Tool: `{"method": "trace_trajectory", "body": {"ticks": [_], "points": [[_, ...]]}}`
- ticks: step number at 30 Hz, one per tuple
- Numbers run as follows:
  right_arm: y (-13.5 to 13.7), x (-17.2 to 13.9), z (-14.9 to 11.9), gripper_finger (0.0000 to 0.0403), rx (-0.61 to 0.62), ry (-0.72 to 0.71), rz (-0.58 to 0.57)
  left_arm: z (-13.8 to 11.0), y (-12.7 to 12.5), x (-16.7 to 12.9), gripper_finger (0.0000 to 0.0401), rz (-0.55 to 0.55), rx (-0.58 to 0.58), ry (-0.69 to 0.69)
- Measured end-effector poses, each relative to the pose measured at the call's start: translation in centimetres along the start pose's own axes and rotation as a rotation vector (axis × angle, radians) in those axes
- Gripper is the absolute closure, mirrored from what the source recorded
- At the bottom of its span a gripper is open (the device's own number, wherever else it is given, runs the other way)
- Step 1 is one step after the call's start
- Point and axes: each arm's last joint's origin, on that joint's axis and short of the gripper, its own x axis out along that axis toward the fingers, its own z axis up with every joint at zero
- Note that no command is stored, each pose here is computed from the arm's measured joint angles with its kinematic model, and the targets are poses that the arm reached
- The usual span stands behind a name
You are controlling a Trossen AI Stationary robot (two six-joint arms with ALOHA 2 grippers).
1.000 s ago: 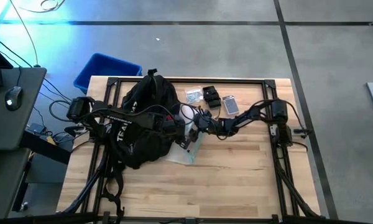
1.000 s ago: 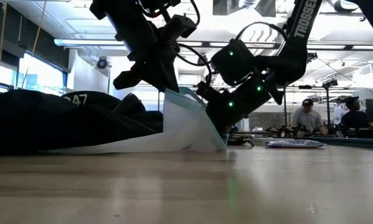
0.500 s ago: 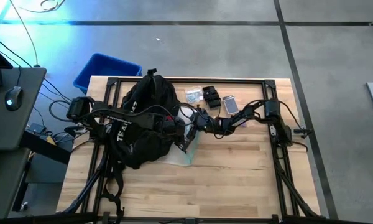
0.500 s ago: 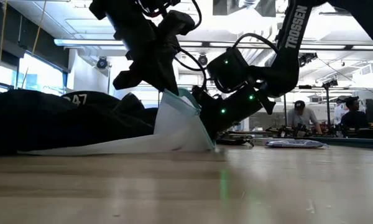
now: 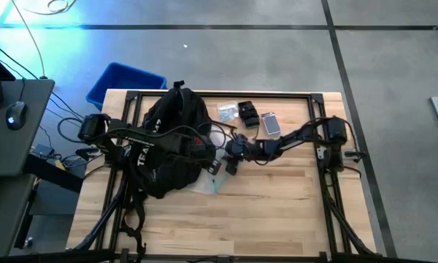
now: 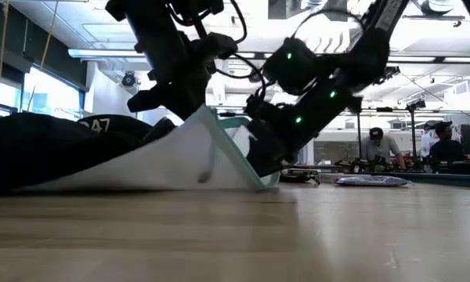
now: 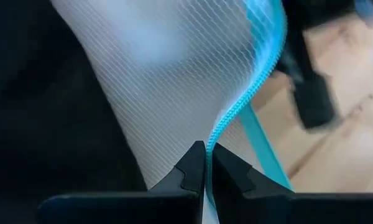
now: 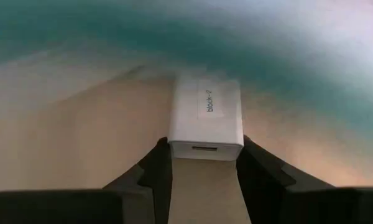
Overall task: Unpack backpack
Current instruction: Remove the charger adapter from the zip bag
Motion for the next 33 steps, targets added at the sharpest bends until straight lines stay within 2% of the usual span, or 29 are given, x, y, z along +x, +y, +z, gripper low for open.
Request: {"method": "trace_trajectory", "body": {"ticks": [4, 7, 14, 17, 21, 24, 33], "points": [[1.3, -2.0, -0.3, 0.0285, -0.049, 0.098, 0.012, 0.1, 0.1, 0.0, 0.0401, 0.019, -0.004, -0.03], [2.1, -4.3, -0.8, 0.0323, -0.075, 0.1, 0.06, 0.2, 0.1, 0.0, 0.0401, 0.028, 0.003, -0.051], [1.0, -11.6, -3.6, 0.0391, 0.024, 0.054, 0.16, 0.1, -0.2, 0.0, 0.0401, 0.017, 0.022, -0.063], [0.4, -13.6, -4.2, 0.0402, 0.065, -0.021, 0.202, 0.0, -0.4, -0.1, 0.0401, -0.004, 0.024, -0.068], [0.2, -14.4, -3.9, 0.0381, 0.051, -0.115, 0.234, -0.4, -0.9, -0.2, 0.0401, -0.039, 0.059, -0.046], [0.5, -13.7, -3.2, 0.0346, -0.003, -0.162, 0.276, -0.8, -1.1, -0.3, 0.0401, -0.051, 0.084, -0.036], [3.1, -7.2, -0.2, 0.0214, -0.18, -0.202, 0.369, -1.3, -2.1, -0.8, 0.0401, -0.172, 0.175, 0.016]]}}
